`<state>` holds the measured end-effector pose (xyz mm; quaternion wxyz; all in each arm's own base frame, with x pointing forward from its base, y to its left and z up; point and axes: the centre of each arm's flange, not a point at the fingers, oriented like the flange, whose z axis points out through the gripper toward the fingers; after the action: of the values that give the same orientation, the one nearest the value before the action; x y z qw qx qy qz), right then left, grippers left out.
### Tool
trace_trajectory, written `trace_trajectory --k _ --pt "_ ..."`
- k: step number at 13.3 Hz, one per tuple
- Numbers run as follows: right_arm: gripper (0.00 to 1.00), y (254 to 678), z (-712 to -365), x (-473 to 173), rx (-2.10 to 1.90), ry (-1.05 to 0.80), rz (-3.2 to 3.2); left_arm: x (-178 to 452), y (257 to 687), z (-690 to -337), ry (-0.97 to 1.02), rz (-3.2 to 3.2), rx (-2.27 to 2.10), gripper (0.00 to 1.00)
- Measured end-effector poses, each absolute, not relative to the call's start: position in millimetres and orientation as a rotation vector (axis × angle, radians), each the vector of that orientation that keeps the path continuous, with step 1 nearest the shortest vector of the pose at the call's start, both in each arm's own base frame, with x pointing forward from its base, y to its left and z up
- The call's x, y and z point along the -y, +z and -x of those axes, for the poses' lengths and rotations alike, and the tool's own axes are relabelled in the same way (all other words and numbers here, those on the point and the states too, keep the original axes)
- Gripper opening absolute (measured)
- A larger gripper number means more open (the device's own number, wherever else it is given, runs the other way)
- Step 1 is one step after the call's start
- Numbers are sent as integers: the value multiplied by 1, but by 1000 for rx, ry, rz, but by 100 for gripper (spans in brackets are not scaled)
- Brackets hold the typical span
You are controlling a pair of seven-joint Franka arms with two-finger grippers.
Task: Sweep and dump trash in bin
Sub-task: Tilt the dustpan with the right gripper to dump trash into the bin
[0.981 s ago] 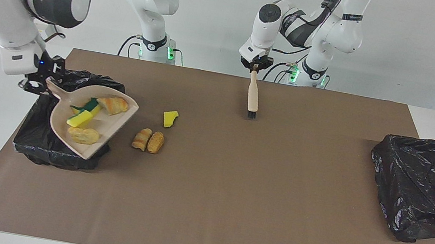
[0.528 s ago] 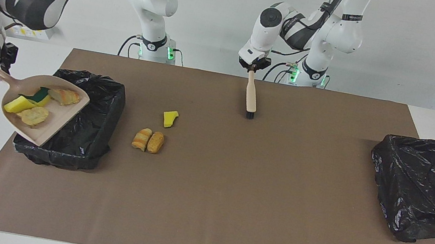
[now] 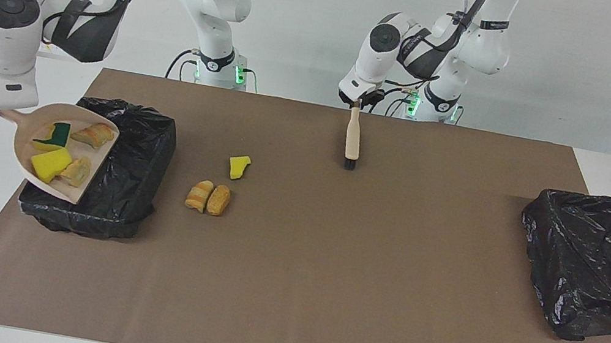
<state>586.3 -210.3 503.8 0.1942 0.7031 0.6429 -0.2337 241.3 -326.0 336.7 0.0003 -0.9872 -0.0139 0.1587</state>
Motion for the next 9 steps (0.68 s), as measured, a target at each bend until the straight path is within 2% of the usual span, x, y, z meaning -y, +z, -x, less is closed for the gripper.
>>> trace_trajectory --k 3,4,7,9 --pt "32 506 -582 221 -1818 -678 -1938 305 363 -308 341 3125 -19 94" --pt "32 506 -582 220 -1818 -684 -1931 293 382 -334 272 3125 -41 100" --pt "32 508 -583 220 -1813 -724 -1885 238 458 -415 100 3165 -92 100" --pt "32 512 -588 208 -1819 -751 -1820 198 509 -451 7 3140 -134 100"
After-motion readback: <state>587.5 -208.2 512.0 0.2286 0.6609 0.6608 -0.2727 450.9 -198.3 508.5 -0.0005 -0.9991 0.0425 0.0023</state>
